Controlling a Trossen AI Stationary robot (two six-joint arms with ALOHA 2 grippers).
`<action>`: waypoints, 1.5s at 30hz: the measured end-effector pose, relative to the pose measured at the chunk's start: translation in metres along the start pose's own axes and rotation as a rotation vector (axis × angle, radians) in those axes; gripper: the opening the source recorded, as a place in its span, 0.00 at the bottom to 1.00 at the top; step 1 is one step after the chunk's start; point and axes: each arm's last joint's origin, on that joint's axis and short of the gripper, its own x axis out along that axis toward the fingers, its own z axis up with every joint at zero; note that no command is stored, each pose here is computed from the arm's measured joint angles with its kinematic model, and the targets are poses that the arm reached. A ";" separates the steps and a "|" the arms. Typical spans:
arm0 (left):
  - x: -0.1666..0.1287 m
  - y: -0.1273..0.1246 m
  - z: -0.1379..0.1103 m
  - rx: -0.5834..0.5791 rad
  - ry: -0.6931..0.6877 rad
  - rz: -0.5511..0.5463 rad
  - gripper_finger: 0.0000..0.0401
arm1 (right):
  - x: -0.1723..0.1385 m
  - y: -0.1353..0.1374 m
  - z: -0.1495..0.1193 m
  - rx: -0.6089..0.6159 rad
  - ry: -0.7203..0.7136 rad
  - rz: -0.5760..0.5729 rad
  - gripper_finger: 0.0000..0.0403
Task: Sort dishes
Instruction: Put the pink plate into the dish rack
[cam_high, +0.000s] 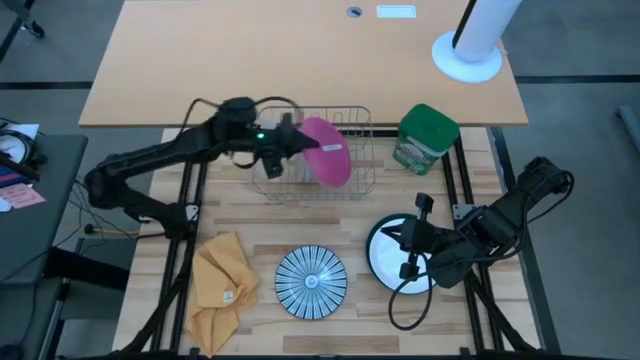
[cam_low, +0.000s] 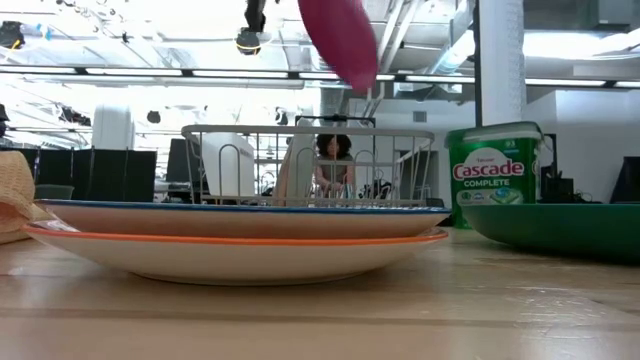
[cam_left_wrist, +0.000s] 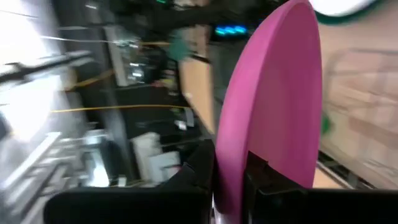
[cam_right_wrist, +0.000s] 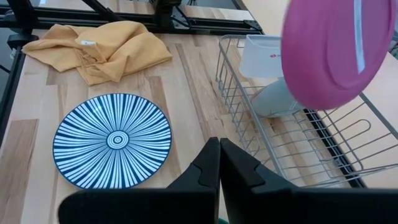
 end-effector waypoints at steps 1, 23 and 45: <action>0.005 -0.001 -0.003 0.007 0.009 -0.034 0.04 | 0.000 0.000 0.000 0.000 0.000 0.000 0.03; 0.066 -0.012 -0.026 0.106 0.022 -0.390 0.04 | 0.000 0.000 0.000 -0.009 0.001 -0.001 0.03; 0.086 -0.046 -0.026 0.334 0.087 -0.654 0.04 | 0.001 0.001 0.000 -0.004 0.004 0.001 0.03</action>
